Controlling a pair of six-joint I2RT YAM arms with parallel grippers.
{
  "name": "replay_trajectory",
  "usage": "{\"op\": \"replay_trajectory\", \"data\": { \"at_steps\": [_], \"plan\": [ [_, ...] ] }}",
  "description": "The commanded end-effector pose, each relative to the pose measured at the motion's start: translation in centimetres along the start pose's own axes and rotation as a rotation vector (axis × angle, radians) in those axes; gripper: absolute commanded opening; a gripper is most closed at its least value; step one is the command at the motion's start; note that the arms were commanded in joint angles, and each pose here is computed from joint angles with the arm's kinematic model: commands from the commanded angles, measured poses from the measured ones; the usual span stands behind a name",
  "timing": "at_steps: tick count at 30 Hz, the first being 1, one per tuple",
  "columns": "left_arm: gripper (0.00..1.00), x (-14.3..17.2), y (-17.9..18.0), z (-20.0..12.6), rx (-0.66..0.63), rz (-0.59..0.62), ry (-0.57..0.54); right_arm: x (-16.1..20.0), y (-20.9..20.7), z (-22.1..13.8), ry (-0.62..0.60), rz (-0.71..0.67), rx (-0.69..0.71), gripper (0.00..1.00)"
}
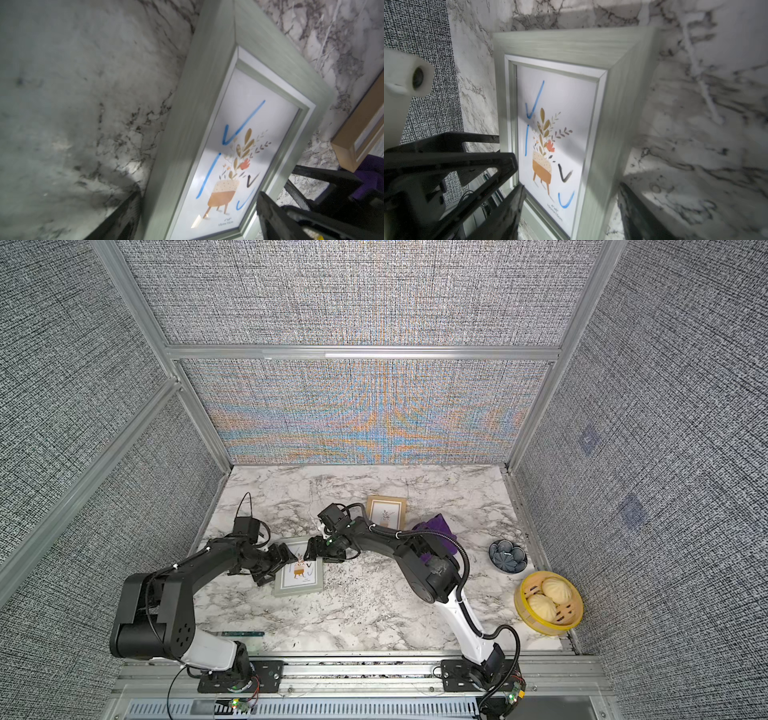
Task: Wipe the picture frame with a cloth
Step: Move the picture frame to the center of the board.
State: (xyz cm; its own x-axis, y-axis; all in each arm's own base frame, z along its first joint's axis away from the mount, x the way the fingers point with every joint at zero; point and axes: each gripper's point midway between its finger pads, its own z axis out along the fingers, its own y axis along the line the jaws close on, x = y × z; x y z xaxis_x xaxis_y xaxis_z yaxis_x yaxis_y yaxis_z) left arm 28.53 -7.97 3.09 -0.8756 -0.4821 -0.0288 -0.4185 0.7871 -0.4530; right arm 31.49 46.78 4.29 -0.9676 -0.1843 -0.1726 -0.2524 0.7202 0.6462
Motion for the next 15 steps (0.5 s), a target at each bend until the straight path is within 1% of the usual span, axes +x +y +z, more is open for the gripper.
{"op": "replay_trajectory", "data": {
  "at_steps": [1, 5, 8, 15],
  "plan": [
    [0.85, 0.1, -2.0, 0.0, 0.094, 0.028, 0.007, 0.7, 1.1, -0.3, 0.038, -0.021, -0.049, 0.71],
    [0.83, 0.8, -3.4, 0.2, 0.157, 0.055, 0.033, 1.2, 1.9, -0.9, 0.057, -0.041, -0.092, 0.68],
    [0.82, 1.7, -4.4, 0.5, 0.181, 0.076, 0.064, 1.8, 2.0, -1.9, 0.063, -0.045, -0.110, 0.68],
    [0.81, 4.5, -6.7, 1.3, 0.228, 0.111, 0.115, 4.3, 0.4, -5.0, 0.077, -0.043, -0.097, 0.67]
  ]
}}
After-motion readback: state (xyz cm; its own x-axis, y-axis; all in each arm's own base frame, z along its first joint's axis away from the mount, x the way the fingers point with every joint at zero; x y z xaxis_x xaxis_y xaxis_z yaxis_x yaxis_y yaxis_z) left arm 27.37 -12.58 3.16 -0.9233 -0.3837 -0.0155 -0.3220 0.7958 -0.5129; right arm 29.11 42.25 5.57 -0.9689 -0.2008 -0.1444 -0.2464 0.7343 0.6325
